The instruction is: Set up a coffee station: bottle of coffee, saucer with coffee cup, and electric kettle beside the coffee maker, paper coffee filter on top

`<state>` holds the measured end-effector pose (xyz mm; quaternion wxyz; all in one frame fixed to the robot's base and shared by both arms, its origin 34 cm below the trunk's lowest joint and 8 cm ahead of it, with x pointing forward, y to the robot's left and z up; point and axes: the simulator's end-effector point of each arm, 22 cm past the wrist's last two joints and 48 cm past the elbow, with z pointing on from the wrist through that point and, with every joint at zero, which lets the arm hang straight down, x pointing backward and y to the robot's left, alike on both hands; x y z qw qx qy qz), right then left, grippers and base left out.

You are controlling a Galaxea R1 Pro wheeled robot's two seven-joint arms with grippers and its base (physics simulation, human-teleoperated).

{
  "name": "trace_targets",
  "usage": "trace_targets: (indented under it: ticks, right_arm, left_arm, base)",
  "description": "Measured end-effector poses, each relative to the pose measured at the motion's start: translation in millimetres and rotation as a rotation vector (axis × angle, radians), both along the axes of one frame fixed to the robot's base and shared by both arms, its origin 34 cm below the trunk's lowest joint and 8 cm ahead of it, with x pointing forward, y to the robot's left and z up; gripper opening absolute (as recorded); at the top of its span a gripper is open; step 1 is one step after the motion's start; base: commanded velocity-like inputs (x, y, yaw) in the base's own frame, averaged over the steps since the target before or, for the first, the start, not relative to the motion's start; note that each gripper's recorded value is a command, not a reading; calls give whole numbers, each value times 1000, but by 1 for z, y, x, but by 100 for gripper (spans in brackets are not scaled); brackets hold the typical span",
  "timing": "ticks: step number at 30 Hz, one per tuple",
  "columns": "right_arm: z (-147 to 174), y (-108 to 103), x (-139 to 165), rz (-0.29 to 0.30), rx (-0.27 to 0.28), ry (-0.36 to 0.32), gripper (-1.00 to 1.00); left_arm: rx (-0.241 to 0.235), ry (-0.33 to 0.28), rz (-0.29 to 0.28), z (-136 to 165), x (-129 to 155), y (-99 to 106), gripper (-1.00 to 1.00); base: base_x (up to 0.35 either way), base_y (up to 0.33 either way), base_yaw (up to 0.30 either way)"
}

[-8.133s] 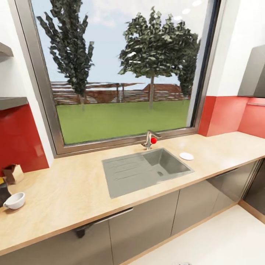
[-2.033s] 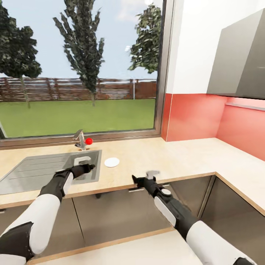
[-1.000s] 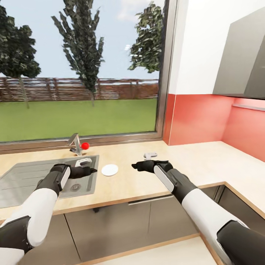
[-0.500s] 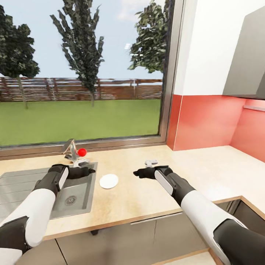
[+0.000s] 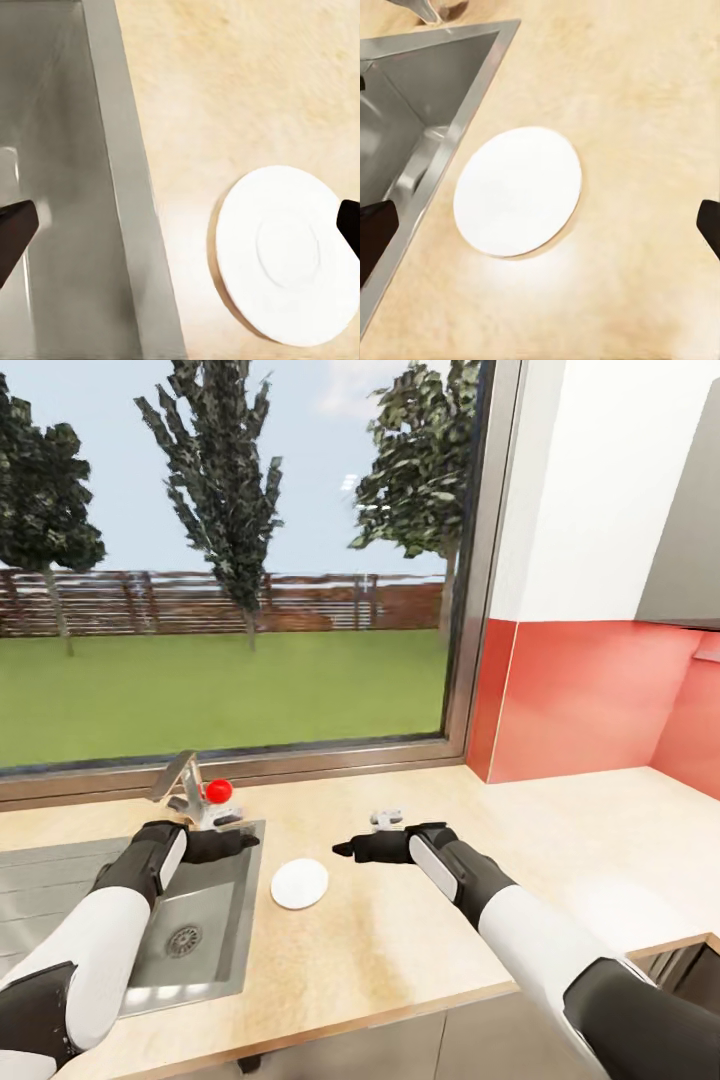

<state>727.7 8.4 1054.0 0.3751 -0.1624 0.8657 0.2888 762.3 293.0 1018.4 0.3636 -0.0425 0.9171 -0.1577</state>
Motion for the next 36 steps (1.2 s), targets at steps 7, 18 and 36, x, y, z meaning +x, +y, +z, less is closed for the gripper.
trace_targets:
  ticks: [7,18,36]
  right_arm:
    - [-17,2,-11,2,1,29,100]
    - [-26,18,-27,33,25,58,100]
    - [-56,43,-72,120,99,148,100]
  left_arm:
    - [-4,28,-4,-16,-10,-4,100]
    - [34,55,-45,-25,-17,-14,100]
    - [1,111,-74,-60,-44,-24,100]
  base:
    - [4,1,0]
    - [173,0,0]
    - [101,0,0]
